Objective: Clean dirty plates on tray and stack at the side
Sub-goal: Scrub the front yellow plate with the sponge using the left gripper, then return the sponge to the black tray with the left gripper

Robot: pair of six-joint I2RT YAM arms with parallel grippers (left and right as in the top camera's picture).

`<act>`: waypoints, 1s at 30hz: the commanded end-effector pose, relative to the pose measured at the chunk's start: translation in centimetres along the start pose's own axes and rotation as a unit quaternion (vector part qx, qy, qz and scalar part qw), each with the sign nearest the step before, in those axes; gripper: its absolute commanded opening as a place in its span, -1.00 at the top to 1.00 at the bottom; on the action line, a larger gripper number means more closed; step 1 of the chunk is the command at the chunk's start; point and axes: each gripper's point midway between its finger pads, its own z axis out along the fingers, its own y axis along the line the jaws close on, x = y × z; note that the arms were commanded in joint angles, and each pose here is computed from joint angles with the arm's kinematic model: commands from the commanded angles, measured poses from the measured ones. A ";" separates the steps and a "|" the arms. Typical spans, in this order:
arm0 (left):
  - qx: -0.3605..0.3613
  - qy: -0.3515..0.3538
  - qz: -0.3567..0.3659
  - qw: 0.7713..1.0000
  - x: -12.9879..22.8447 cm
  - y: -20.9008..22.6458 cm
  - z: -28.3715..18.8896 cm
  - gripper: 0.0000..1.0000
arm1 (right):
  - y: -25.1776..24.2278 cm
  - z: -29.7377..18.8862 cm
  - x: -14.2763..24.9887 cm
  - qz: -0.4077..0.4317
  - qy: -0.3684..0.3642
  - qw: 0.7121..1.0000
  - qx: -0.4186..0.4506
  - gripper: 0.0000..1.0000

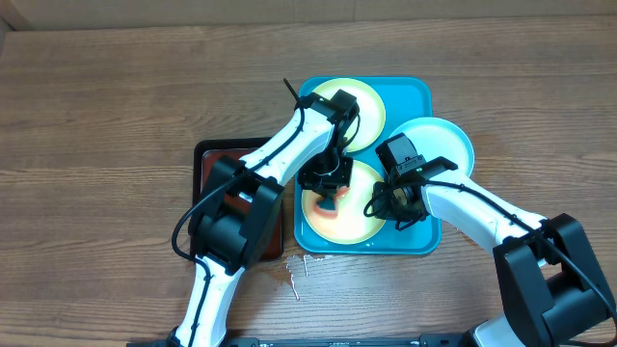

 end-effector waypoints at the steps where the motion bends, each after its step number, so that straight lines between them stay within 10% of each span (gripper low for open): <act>1: -0.074 -0.005 -0.005 0.997 -0.3 2.0 0.7 0.92 | -0.6 0.5 0.2 -0.001 0.002 1.000 0.015 0.75; 13: 0.021 0.031 0.038 0.999 2.3 -4.4 1.9 0.91 | -0.6 0.5 0.2 -0.001 0.002 1.000 0.016 0.76; 30: 0.023 -0.123 -0.053 0.991 0.9 5.0 -12.7 0.91 | -0.6 0.5 0.1 -0.001 0.002 1.000 0.015 0.76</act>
